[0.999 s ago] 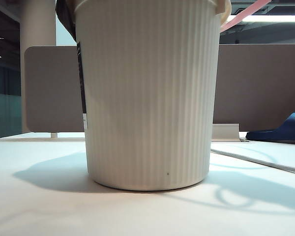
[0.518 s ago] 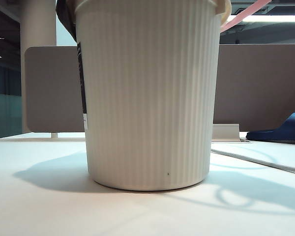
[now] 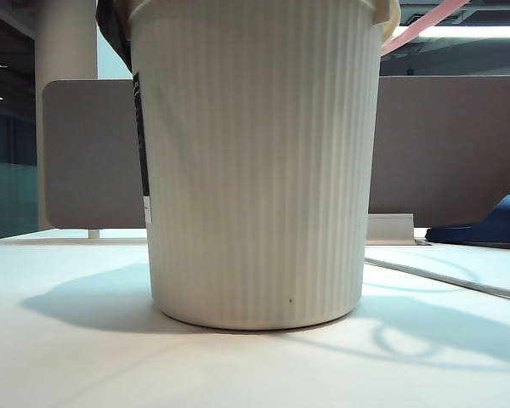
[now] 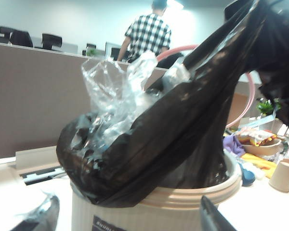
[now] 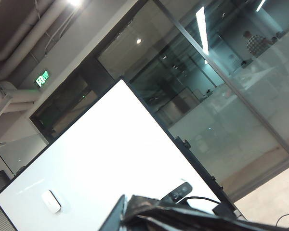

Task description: Open the ring lid of the trash can, pull out the black garbage bag inside, and place it on the table.

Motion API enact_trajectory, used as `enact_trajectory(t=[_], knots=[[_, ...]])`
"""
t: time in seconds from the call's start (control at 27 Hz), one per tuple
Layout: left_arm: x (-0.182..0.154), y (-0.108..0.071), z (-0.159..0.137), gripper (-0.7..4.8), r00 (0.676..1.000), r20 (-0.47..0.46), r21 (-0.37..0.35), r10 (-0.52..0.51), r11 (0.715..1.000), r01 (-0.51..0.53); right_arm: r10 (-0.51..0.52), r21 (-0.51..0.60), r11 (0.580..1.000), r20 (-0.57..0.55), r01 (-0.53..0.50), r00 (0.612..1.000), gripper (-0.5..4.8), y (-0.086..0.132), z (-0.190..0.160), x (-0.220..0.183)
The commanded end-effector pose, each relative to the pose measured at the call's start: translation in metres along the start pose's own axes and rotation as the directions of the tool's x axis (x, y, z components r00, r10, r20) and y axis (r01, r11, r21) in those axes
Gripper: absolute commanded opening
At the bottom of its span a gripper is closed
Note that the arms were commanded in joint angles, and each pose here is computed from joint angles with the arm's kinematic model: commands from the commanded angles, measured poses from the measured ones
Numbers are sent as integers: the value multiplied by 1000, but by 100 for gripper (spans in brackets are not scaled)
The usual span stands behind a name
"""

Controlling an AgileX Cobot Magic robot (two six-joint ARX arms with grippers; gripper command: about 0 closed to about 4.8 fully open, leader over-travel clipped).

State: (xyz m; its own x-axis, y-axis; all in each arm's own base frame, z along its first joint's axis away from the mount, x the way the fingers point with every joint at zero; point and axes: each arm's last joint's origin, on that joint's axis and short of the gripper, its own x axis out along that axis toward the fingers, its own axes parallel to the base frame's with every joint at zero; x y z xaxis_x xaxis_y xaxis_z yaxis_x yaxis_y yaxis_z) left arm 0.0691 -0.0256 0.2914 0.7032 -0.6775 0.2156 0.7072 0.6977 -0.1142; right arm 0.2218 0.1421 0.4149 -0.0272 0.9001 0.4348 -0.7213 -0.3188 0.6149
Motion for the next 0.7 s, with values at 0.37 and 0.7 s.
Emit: enact_trajectory(t=[0.37,0.7], knots=[[32,-7,27,410,991,-125,85,35,996,-25,0,-27,1000,-2,0,1000,-5,2,1,1],[57,-47,38,440,990,-130,-436,58,893,-110,2,-24,1000,-16,-2,1000,-5,2,0,1]])
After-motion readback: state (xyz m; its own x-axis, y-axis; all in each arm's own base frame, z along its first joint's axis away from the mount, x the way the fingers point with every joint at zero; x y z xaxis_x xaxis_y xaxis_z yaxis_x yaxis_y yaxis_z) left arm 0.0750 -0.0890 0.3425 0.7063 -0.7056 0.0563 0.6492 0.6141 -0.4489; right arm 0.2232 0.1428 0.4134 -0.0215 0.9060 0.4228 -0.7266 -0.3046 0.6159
